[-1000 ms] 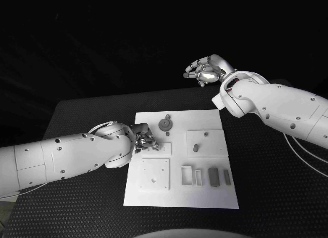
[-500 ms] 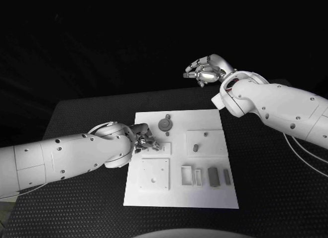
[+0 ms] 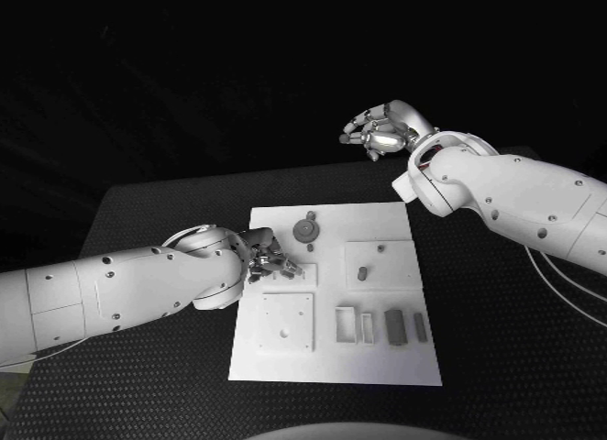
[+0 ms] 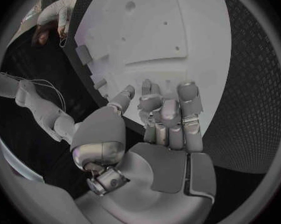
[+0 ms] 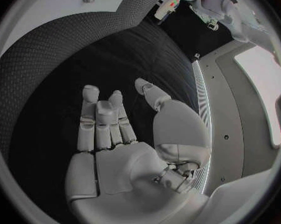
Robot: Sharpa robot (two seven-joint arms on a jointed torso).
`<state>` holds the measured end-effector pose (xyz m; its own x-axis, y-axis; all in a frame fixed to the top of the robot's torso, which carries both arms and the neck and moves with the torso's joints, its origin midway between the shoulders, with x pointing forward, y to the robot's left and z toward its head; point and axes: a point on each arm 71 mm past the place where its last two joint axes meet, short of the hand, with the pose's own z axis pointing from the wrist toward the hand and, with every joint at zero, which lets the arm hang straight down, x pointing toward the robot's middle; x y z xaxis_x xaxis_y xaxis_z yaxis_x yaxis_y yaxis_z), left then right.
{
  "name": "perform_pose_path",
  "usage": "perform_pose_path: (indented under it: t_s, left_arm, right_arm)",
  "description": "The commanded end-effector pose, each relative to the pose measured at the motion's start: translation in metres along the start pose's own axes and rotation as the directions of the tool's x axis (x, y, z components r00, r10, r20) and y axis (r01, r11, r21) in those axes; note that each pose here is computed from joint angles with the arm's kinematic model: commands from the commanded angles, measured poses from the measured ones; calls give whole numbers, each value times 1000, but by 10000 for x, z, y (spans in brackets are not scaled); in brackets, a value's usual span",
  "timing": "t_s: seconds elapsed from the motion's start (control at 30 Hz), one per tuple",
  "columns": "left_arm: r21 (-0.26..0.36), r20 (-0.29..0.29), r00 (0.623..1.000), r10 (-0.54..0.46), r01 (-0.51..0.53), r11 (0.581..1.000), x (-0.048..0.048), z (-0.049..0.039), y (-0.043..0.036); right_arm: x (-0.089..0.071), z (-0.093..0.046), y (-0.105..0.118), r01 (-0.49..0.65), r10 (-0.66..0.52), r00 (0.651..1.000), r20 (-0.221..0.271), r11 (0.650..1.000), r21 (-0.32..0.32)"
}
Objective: Assemble the parts on the task board
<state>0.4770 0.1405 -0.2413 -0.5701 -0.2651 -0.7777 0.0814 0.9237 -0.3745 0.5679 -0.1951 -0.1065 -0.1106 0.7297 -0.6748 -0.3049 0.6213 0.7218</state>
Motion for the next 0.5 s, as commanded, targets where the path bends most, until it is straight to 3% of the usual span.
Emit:
perform_pose_path:
  t_s: [0.03, 0.5]
  left_arm:
    - [3, -5, 1000, -6, 6, 1000, 5, 1, -5]
    - [1, -38, 999, -39, 40, 999, 27, 2, -4]
  right_arm:
    - [2, -2, 1, 1, -1, 1000, -9, 1000, -5]
    - [7, -3, -10, 1, -1, 1000, -11, 1000, -2]
